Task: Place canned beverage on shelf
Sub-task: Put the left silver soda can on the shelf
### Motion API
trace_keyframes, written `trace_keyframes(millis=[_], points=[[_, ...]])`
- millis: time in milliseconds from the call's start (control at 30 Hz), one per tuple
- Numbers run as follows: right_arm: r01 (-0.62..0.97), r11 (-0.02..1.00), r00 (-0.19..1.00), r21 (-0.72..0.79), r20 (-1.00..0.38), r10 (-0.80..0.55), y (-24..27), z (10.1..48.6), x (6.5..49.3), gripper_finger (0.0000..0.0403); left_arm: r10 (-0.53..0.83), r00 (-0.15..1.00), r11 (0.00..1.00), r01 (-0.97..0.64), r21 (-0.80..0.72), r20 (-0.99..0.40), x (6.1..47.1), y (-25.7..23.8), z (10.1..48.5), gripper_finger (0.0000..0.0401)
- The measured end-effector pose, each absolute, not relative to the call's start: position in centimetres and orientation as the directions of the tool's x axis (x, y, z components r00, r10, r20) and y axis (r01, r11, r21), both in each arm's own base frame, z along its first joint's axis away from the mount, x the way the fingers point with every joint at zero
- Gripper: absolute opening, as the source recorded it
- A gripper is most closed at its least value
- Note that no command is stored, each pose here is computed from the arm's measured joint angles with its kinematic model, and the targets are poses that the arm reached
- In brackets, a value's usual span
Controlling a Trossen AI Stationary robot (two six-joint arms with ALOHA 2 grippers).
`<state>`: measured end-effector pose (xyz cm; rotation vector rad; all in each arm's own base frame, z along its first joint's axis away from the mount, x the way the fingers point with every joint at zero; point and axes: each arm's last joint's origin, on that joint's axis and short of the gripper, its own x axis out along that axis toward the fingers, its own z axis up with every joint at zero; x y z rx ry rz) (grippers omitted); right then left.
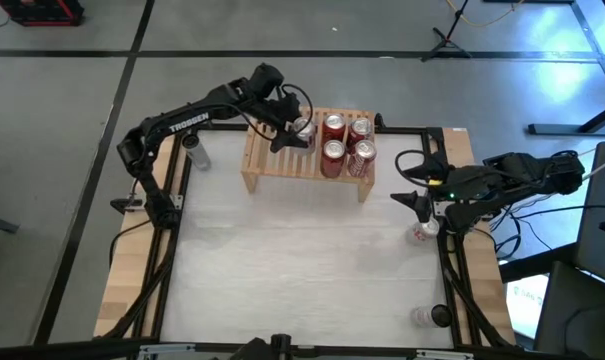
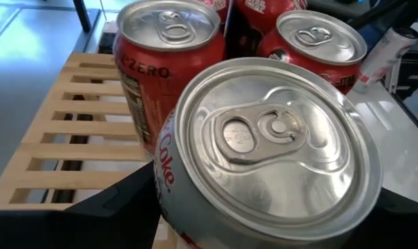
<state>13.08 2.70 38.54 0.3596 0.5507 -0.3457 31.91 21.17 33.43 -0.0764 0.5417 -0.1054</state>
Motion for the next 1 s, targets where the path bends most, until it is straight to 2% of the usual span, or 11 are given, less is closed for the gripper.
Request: trace_keyframes(millis=[167,433,600,1000], points=[[0.410,0.881,0.798,0.238,-0.561,-0.220,2.7,38.5,13.1,0.0358,-0.136,0.838,0.990,0.090,-0.112,-0.528,32.9,21.1,32.3,0.0290],[0.409,0.881,0.798,0.237,-0.561,-0.219,2.7,38.5,13.1,0.0358,-0.085,0.836,0.995,0.041,-0.094,-0.543,33.0,21.0,32.4,0.0293],[0.408,0.881,0.798,0.238,-0.562,-0.218,2.7,38.5,13.1,0.0358,-0.040,0.826,0.999,0.014,-0.051,-0.563,33.5,20.6,32.3,0.0313],[0.401,0.885,0.798,0.237,-0.565,-0.210,2.7,38.5,13.1,0.0358,-0.041,0.825,0.999,0.051,0.003,-0.564,34.1,19.7,32.3,0.0375]])
